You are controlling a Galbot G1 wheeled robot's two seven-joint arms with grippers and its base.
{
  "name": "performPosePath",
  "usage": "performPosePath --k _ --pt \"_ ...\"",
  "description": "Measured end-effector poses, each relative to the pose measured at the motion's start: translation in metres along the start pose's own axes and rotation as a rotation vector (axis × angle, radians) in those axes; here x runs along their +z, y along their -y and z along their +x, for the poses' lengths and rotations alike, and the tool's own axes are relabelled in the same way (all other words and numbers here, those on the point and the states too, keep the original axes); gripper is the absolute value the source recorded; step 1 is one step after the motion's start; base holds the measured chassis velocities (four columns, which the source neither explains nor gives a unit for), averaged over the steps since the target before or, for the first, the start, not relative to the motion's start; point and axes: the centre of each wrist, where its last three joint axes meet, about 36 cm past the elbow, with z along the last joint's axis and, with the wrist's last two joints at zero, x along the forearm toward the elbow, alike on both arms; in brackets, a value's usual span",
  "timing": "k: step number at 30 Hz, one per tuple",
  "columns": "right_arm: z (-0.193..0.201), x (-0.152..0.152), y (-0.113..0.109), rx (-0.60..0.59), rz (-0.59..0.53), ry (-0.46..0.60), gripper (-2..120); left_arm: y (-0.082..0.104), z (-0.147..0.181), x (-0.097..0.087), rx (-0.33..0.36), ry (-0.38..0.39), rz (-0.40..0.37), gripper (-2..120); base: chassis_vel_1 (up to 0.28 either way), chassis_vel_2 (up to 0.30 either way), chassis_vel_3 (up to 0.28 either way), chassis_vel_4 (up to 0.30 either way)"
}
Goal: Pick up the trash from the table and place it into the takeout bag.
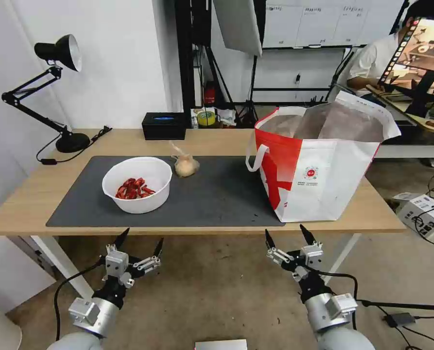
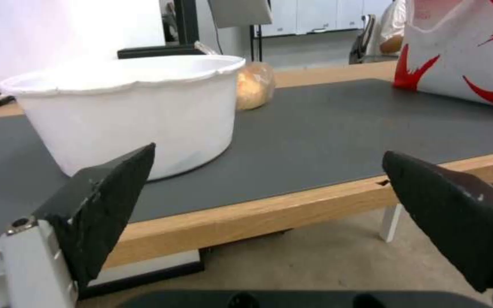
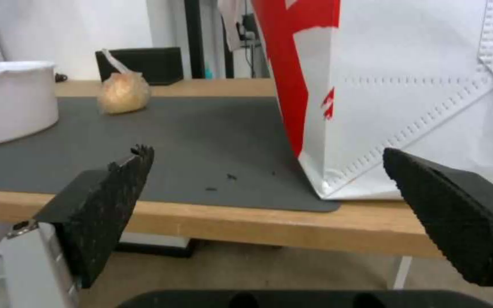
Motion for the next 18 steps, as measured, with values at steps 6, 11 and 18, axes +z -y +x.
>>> performPosePath --k 6,11,18 --pt "0.001 0.003 0.001 -0.005 0.005 -0.008 100 0.0 0.0 0.001 -0.001 -0.001 0.0 100 0.0 0.0 0.0 0.0" --pt "-0.004 0.002 -0.002 -0.029 0.005 -0.007 100 0.0 0.0 0.001 0.0 0.0 -0.001 100 0.0 0.0 0.0 0.0" --pt "-0.038 0.002 -0.009 -0.11 0.017 -0.001 100 0.0 0.0 0.002 0.002 -0.001 -0.003 100 0.0 0.0 0.0 0.0"
